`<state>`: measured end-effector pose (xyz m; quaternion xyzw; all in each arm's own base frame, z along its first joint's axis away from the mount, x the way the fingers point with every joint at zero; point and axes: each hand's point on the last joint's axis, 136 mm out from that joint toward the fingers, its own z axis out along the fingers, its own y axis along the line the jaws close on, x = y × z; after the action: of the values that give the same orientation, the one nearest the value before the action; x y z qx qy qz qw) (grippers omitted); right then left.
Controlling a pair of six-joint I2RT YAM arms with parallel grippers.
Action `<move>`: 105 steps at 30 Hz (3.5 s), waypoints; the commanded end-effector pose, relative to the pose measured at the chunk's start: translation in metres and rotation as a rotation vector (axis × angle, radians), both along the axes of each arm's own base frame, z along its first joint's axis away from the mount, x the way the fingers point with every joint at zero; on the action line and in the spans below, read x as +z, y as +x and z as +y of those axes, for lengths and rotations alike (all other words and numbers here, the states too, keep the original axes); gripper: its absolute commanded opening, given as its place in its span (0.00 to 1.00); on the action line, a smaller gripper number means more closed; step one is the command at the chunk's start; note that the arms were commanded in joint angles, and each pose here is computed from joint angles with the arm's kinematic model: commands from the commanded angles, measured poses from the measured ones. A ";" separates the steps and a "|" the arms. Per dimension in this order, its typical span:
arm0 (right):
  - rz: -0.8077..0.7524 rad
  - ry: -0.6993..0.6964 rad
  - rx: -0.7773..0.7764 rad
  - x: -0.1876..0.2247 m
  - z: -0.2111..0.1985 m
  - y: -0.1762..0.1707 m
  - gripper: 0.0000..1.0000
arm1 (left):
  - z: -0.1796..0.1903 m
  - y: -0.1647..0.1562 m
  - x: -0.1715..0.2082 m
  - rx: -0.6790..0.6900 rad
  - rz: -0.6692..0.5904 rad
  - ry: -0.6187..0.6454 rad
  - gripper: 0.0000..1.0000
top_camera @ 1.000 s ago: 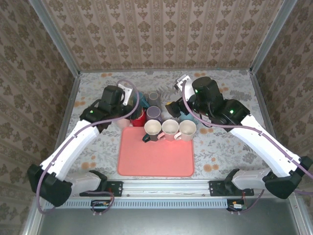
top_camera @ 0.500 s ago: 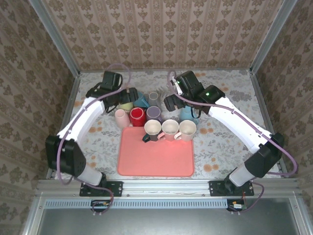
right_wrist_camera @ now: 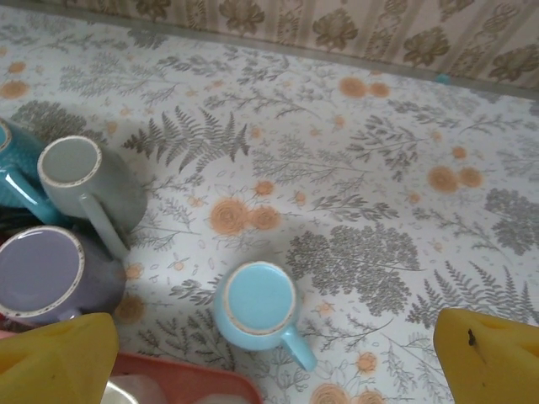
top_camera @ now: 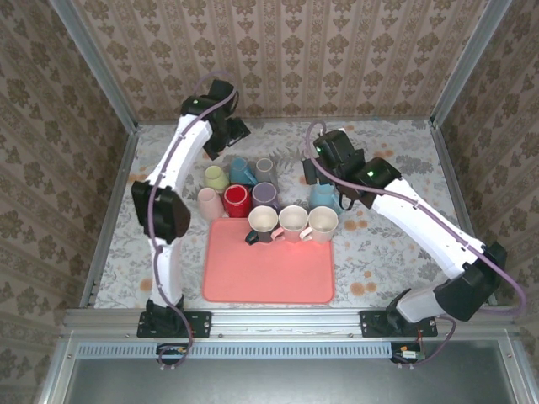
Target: Turn the mug right side up
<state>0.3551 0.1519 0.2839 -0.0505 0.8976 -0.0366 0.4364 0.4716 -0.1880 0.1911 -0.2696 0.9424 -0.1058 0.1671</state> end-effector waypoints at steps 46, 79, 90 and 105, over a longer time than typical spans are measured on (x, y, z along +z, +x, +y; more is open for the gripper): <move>-0.122 0.007 -0.011 0.019 -0.006 -0.016 0.97 | -0.005 0.001 -0.089 0.186 0.233 0.003 0.39; -0.143 0.358 0.371 0.068 0.057 -0.067 0.94 | 0.017 -0.086 0.188 -0.191 -0.786 -0.516 0.35; -0.140 0.595 0.572 0.068 0.105 -0.081 0.93 | 0.014 -0.146 0.175 -0.414 -1.060 -0.778 0.32; 0.069 1.042 0.736 0.062 0.152 -0.069 0.94 | -0.007 -0.175 0.167 -0.492 -1.233 -1.049 0.24</move>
<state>0.2928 0.2921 0.3215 -0.1346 0.7757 0.4805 0.3864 0.3215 -0.1978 0.3022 -0.0556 0.6304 -0.6491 0.4220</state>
